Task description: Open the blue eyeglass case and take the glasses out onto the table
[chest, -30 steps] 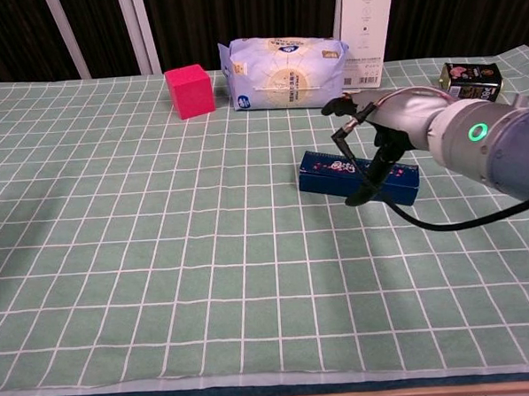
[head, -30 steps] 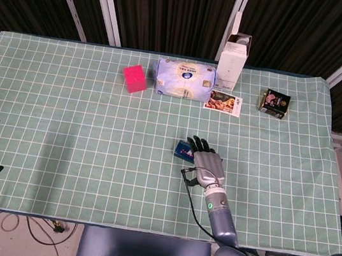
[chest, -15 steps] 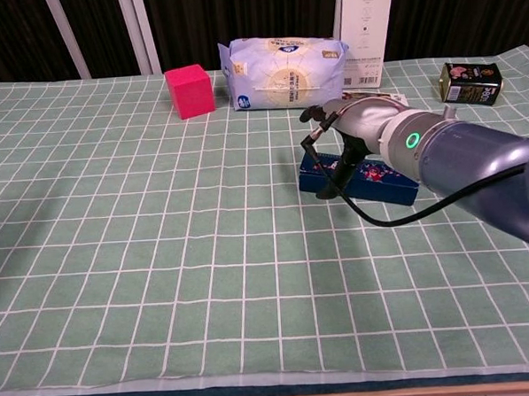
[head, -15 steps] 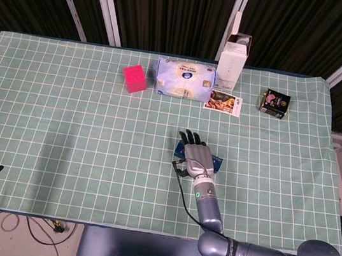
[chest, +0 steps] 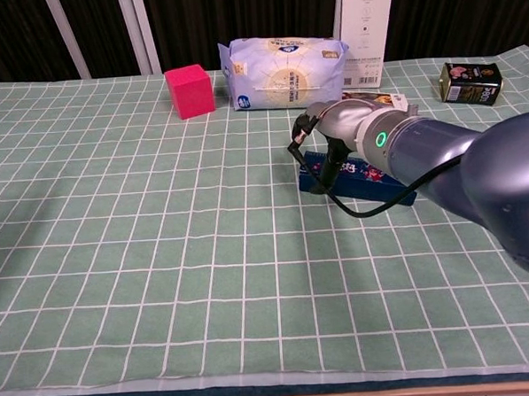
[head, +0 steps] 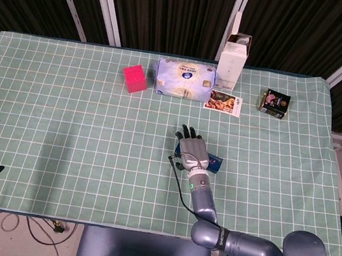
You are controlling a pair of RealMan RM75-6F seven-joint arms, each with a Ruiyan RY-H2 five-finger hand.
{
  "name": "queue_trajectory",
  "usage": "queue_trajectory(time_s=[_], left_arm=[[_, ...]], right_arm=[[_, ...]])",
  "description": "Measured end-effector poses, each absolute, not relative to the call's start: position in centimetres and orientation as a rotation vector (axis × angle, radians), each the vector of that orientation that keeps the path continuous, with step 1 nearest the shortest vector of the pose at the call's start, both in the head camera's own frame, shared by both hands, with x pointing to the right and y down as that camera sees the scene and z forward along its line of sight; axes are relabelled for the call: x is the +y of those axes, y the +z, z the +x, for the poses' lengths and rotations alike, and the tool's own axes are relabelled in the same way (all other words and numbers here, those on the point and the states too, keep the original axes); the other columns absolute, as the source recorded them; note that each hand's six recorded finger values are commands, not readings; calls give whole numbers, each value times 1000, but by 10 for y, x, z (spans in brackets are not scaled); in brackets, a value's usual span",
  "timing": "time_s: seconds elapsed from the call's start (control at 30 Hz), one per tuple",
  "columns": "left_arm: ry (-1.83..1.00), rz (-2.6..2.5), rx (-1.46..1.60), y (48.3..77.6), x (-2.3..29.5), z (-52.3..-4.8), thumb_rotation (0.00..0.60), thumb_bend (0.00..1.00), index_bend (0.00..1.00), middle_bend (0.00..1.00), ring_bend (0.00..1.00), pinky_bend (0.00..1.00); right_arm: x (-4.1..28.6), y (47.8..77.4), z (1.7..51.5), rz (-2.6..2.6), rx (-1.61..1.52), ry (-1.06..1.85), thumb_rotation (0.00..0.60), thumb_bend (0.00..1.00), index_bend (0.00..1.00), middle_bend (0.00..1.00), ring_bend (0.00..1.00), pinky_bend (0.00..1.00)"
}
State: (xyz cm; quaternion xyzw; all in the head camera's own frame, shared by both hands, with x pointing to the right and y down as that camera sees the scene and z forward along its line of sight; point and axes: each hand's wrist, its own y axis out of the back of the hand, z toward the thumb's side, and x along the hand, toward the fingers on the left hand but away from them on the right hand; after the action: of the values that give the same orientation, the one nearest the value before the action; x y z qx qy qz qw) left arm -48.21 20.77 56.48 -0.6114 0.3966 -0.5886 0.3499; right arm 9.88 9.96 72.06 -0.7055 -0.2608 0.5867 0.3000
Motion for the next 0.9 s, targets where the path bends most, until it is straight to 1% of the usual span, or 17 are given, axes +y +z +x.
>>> queue_trajectory(time_s=[0.13, 0.3, 0.53, 0.77, 0.9], left_arm=[[-1530, -1591, 1032, 566, 208, -482, 600, 6, 0, 0, 0, 0], [-1535, -1600, 1036, 566, 208, -482, 600, 6, 0, 0, 0, 0], [-1539, -1613, 1043, 566, 209, -482, 600, 6, 0, 0, 0, 0], [-1541, -1620, 1044, 566, 209, -482, 600, 6, 0, 0, 0, 0], [-1541, -1624, 1047, 566, 209, -481, 600, 6, 0, 0, 0, 0]], right_arm=[[99, 724, 97, -1859, -662, 1584, 600, 300, 223, 0, 0, 233], [100, 728, 94, -1849, -632, 1617, 600, 366, 227, 0, 0, 233], [96, 728, 95, -1801, -641, 1646, 600, 373, 227, 0, 0, 233], [100, 728, 97, -1789, -624, 1703, 600, 374, 228, 0, 0, 233], [101, 728, 97, -1793, -623, 1711, 600, 407, 228, 0, 0, 233]])
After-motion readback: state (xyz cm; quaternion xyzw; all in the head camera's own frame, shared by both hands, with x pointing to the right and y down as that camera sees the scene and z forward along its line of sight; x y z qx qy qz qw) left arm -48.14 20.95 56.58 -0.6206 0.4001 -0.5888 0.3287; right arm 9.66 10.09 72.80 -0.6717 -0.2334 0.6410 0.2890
